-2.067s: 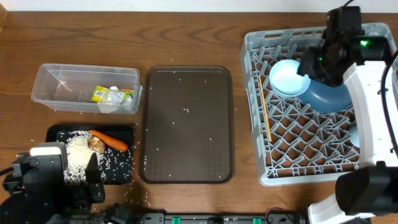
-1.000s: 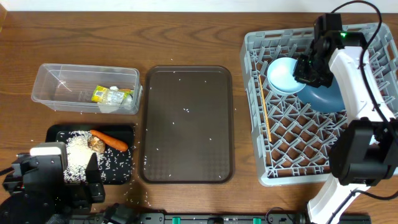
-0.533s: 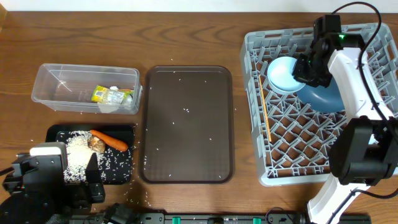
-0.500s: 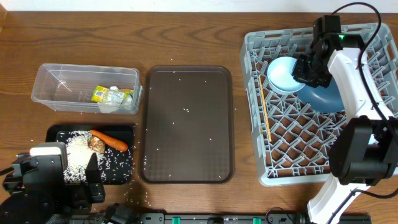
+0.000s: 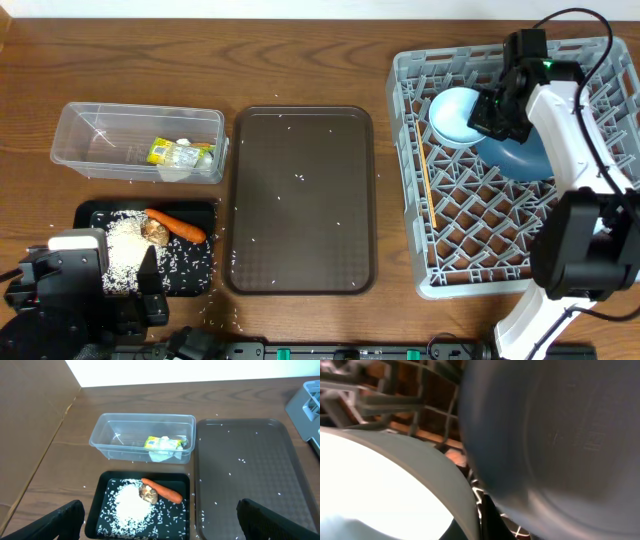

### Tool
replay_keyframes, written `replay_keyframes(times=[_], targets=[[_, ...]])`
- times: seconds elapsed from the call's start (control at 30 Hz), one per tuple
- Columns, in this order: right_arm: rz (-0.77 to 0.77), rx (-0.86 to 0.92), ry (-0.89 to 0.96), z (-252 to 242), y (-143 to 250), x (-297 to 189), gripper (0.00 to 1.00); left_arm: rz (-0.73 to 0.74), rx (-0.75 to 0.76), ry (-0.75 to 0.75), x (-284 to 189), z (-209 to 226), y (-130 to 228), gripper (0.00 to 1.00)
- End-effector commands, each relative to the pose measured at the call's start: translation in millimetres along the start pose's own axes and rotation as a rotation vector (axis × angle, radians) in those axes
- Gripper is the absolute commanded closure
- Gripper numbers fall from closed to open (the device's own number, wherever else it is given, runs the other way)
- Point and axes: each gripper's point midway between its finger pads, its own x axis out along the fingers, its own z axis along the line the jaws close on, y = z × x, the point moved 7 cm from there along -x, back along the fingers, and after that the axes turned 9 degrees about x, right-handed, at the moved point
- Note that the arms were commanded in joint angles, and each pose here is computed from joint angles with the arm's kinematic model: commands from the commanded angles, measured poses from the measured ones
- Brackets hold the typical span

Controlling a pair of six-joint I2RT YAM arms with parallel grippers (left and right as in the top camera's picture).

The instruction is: Sort waste into correct bins and load items into the dishwasher rack

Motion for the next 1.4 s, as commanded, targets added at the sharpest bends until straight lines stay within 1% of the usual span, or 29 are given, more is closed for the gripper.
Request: replay_keyframes(times=[0.0,0.1,0.17,0.27,0.33,0.5,0.6,0.67,0.73,0.83,1.07,1.2,1.37], targets=[[-0.136,-0.033,-0.045,2,-3,-51,0.99,-0.005,-0.014,-0.014,-2,2,-1,0.02],[-0.304,-0.053,0.027,-2,0,-95,0.99,-0.004,-0.014,-0.014,-2,2,-1,0.02],[-0.389,-0.065,0.084,-4,5,-115,0.99,-0.004,-0.014,-0.014,-2,2,-1,0.02],[-0.565,-0.075,0.269,-9,21,-151,0.99,-0.005,-0.014,-0.014,-2,2,-1,0.02],[-0.665,-0.110,0.386,-4,34,-165,0.99,-0.004,-0.014,-0.014,-2,2,-1,0.02],[-0.842,-0.271,0.581,32,62,-170,0.99,-0.004,-0.014,-0.014,-2,2,-1,0.02],[-0.985,-0.359,0.759,56,72,-165,0.99,-0.005,-0.014,-0.014,-2,2,-1,0.02],[-1.040,-0.429,0.871,70,75,-154,0.99,-0.005,-0.014,-0.014,-2,2,-1,0.02],[-1.047,-0.500,0.947,83,76,-137,0.99,-0.005,-0.014,-0.014,-2,2,-1,0.03],[-1.049,-0.573,1.053,94,75,-109,0.99,-0.005,-0.014,-0.014,-2,2,-1,0.02],[-0.946,-0.683,1.176,100,63,-52,0.99,-0.005,-0.014,-0.014,-2,2,-1,0.02],[-0.910,-0.711,1.213,99,59,-34,0.99,-0.004,-0.014,-0.014,-2,2,-1,0.02],[-0.888,-0.717,1.234,95,54,-28,0.99,-0.004,-0.014,-0.014,-2,2,-1,0.02]])
